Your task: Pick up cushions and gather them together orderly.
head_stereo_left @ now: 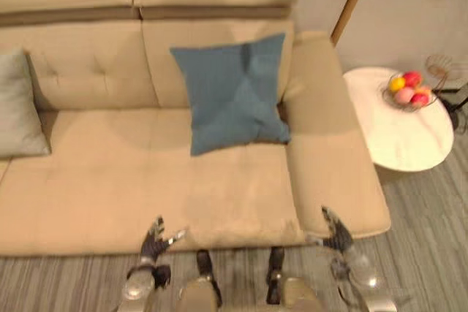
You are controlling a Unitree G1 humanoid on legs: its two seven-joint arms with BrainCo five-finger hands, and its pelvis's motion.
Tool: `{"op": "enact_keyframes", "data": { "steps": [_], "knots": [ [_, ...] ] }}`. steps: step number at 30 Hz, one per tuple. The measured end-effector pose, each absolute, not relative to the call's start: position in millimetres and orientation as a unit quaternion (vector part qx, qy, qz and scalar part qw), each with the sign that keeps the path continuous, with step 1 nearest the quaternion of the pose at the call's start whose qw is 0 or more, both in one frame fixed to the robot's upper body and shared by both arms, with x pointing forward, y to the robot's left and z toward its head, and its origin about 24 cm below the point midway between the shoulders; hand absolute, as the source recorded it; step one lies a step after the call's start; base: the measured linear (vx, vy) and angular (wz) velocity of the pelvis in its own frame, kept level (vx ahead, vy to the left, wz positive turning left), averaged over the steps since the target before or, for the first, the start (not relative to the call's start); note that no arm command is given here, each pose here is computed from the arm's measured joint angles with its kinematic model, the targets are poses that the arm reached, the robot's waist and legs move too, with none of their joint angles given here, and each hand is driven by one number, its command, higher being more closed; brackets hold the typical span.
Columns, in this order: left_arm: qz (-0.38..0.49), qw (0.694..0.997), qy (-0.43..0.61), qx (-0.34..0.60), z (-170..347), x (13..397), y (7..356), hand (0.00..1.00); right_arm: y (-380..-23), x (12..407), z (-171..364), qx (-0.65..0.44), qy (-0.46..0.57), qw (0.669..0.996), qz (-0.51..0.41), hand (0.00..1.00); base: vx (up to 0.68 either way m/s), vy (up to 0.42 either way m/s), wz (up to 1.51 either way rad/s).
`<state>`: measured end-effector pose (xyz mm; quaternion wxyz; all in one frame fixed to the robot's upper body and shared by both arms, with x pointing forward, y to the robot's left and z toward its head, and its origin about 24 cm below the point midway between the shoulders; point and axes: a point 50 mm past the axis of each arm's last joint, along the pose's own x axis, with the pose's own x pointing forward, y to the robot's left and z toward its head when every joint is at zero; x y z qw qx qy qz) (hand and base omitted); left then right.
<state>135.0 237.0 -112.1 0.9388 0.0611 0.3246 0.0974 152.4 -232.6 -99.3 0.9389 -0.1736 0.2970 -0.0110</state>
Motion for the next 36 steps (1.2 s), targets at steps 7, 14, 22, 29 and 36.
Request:
{"op": "enact_keyframes", "data": {
  "steps": [7, 14, 22, 29, 36],
  "knots": [
    [0.071, 0.898, 0.426, 0.087, -137.0, 87.6, 239.7, 0.00, -246.4, 95.1, -133.0, -0.177, 0.430, 0.885, -0.010, 0.00, 0.06, 0.045, -0.10],
    [0.059, 0.920, 0.377, 0.092, -124.1, 119.3, 239.9, 0.00, -250.1, 118.0, -126.1, -0.174, 0.405, 0.898, -0.020, 0.00, -0.04, 0.022, -0.20],
    [0.061, 0.932, 0.352, 0.057, -121.0, 130.3, 219.0, 0.00, -247.8, 151.0, -116.1, -0.169, 0.368, 0.914, -0.033, 0.00, -0.22, -0.108, 0.17],
    [0.074, 0.928, 0.362, 0.040, -124.1, 118.5, 218.2, 0.00, -258.7, 152.2, -109.5, -0.151, 0.354, 0.920, -0.077, 0.00, -0.28, -0.028, 0.06],
    [0.075, 0.932, 0.352, 0.048, -120.1, 125.6, 223.6, 0.00, -265.1, 133.5, -113.9, -0.130, 0.369, 0.914, -0.109, 0.00, -0.08, 0.117, 0.13]
  ]
}}
